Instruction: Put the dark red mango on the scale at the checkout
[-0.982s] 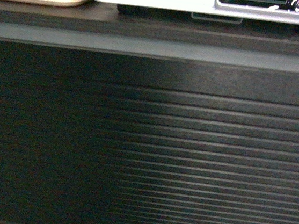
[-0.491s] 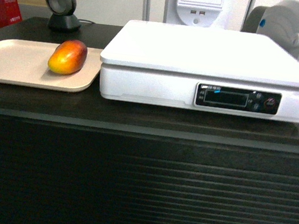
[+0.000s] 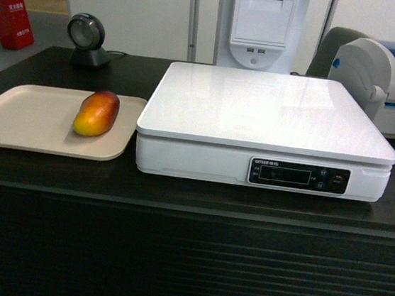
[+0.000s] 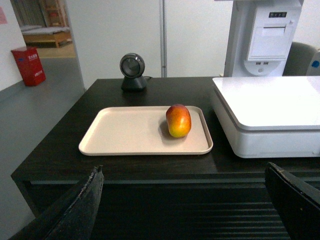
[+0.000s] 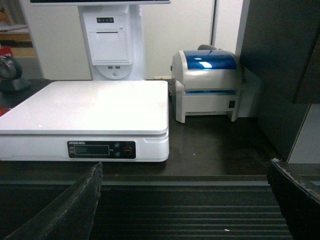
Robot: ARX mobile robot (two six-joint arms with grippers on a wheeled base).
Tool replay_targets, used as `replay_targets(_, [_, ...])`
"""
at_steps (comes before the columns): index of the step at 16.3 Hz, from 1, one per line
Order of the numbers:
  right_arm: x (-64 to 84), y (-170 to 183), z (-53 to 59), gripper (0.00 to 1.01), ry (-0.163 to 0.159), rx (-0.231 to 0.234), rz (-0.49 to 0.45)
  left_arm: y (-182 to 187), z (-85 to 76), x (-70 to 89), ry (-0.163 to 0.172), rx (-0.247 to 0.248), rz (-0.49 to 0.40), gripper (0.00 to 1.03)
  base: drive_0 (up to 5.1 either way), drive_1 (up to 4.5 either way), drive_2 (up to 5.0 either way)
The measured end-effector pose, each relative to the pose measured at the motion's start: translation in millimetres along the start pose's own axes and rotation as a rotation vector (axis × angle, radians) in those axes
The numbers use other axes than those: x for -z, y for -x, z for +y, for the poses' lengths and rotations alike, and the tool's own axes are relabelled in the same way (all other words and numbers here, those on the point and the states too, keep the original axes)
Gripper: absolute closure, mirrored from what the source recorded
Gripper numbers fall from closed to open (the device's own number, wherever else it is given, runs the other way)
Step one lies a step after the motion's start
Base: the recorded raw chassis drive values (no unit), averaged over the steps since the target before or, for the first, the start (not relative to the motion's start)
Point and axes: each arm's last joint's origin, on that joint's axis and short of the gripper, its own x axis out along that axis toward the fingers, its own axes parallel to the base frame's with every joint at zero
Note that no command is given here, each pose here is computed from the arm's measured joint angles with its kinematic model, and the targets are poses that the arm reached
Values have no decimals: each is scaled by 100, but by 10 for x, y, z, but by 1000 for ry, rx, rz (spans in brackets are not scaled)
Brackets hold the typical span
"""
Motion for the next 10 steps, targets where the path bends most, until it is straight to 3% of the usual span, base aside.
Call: replay_targets(10, [-3,0,0,3,0,-2,-3,0,0,1,0,1,1,5,0,0,0])
